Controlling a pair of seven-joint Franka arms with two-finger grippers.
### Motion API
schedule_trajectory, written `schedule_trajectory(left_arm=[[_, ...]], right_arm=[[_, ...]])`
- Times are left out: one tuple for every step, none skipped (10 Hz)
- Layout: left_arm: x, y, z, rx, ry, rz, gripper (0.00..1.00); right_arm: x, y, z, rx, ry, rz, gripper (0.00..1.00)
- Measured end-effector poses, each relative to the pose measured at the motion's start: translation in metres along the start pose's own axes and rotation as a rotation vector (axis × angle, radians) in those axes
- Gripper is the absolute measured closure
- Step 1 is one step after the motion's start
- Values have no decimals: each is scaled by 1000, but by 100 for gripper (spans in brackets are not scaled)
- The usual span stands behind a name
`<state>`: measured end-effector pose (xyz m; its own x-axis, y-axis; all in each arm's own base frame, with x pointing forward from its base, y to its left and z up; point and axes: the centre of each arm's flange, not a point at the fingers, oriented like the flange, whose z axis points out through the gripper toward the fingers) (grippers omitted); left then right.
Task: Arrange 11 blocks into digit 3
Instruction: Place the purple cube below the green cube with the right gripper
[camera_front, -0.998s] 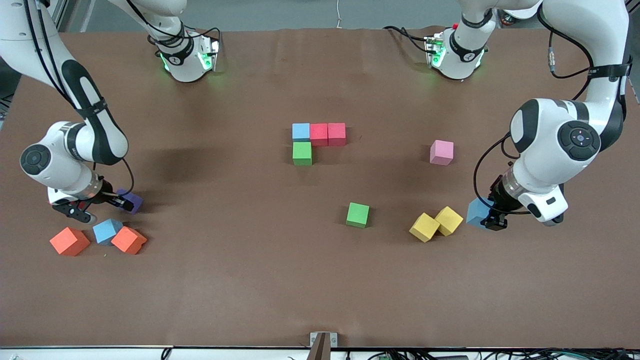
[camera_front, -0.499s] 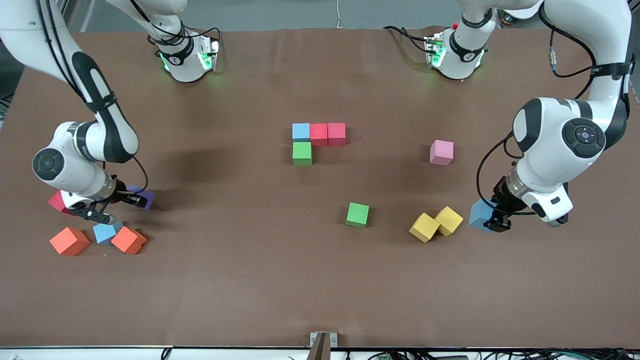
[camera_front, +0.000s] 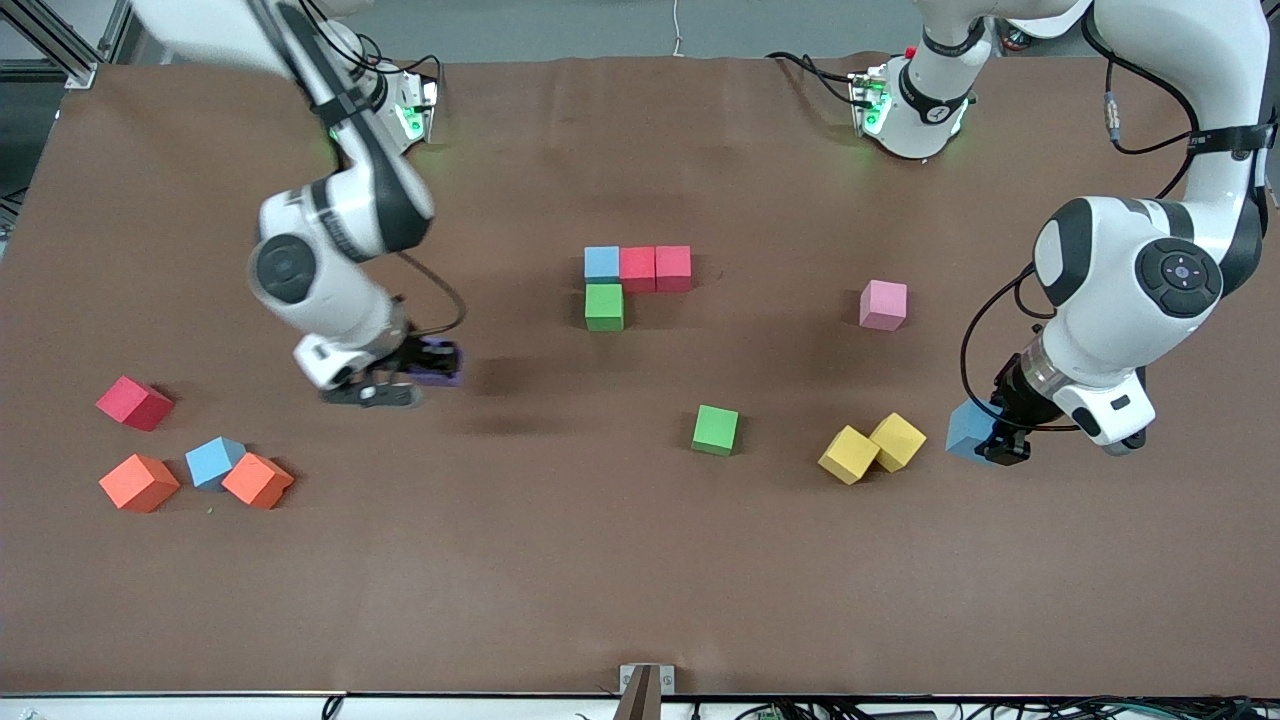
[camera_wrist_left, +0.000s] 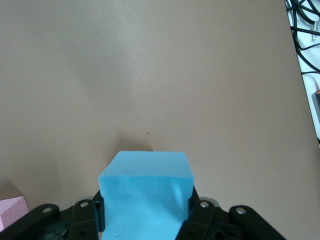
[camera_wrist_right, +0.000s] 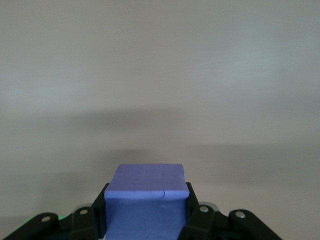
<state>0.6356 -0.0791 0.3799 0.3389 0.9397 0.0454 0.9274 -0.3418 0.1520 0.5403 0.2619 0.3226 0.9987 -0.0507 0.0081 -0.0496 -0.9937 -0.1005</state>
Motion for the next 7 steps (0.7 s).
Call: schedule_trajectory(left_arm=[[0, 0, 0, 0, 0, 0, 43], [0, 0, 0, 1, 0, 0, 43], [0, 0, 1, 1, 0, 0, 43], [0, -1, 1, 2, -1, 0, 43], [-1, -1, 1, 2, -1, 1, 43], [0, -1, 1, 3, -1, 1, 43], [0, -1, 1, 3, -1, 1, 43]], right_arm=[[-17, -44, 4, 17, 17, 0, 41], [-30, -80, 14, 28, 19, 8, 41], [-38, -112, 28, 34, 14, 16, 41], [-43, -137, 44, 33, 6, 16, 41], [-44, -151, 59, 26, 1, 15, 43], [-43, -159, 72, 10, 4, 16, 44], [-41, -163, 84, -10, 11, 22, 44]])
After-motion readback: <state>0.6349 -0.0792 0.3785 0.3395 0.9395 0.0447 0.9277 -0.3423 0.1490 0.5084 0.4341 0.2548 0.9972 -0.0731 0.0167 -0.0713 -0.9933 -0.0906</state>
